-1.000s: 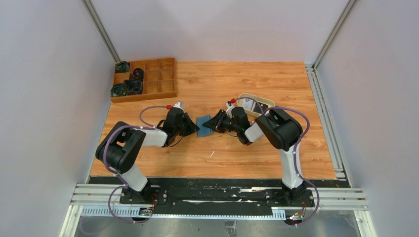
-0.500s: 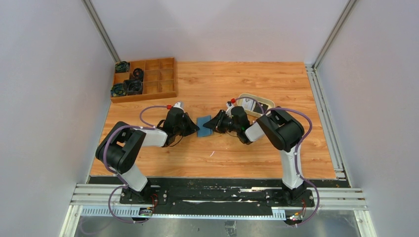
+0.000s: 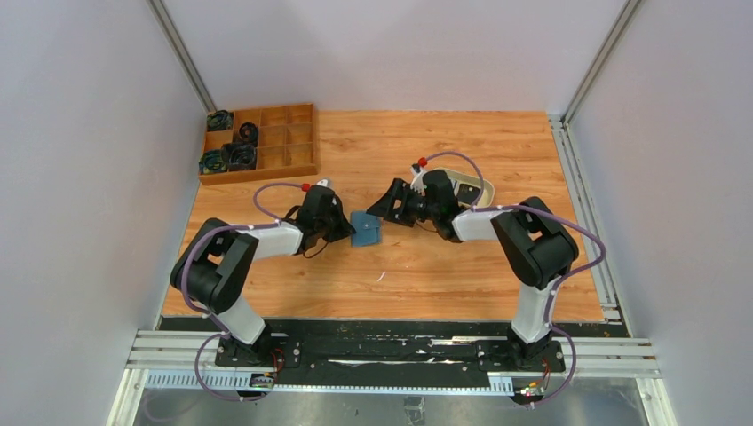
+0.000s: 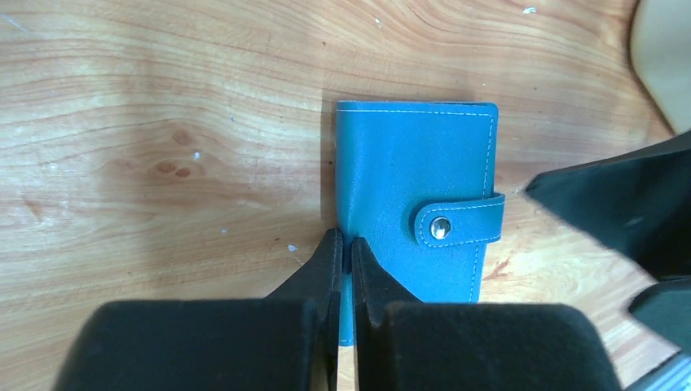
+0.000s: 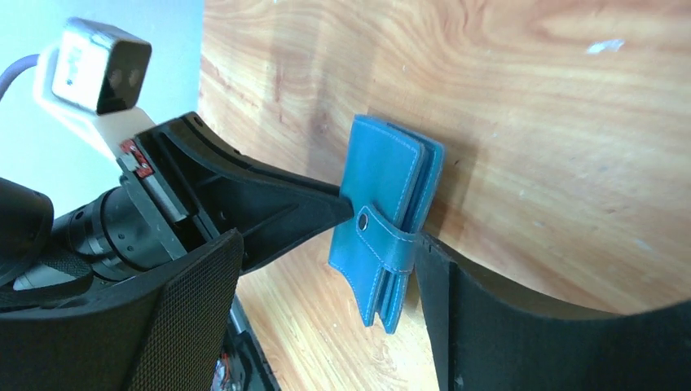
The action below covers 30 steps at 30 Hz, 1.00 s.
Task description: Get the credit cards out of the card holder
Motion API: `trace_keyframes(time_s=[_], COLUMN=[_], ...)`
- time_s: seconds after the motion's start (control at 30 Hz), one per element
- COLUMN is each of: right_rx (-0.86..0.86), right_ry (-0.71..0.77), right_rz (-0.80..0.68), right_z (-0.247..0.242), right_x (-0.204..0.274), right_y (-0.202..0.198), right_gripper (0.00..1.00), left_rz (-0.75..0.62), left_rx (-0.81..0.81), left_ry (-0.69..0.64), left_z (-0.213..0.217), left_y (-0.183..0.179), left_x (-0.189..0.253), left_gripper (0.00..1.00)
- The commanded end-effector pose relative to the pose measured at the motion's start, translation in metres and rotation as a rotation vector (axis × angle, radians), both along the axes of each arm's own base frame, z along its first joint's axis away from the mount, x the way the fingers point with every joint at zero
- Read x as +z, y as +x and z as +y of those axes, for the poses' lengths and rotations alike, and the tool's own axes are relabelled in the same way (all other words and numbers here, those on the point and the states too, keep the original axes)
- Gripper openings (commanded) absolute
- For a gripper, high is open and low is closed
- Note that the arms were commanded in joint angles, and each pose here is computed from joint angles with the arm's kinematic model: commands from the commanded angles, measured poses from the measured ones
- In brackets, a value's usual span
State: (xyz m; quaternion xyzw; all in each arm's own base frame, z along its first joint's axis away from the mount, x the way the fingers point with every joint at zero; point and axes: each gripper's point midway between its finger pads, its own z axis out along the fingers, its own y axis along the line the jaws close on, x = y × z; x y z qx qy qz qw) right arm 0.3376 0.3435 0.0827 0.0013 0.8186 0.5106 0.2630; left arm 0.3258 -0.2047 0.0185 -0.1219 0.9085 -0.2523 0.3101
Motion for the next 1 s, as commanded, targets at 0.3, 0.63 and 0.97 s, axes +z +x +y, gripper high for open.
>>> trace_keyframes(time_s=[0.3,0.63,0.97], right_rx=[-0.021,-0.164,-0.339], right_ry=[-0.384,-0.535,-0.702], right_rz=[-0.257,-0.289,-0.326], right_z=[-0.067,-0.121,-0.169], right_x=[0.055,0.066,0.088], right_y=[0.009,-0.014,-0.010], right_gripper=[0.86,0.91,0.98], left_rz=[0.096,-0.199,-0.607], left_rx=[-0.042,-0.103,-0.009], left_ry=[0.275,0.333,0.256], left_z=[0.038,0.058,0.090], left_y=[-0.014,-0.008,-0.018], left_x=[0.027,0.123,0.206], left_gripper=[0.91,1.00,1.00])
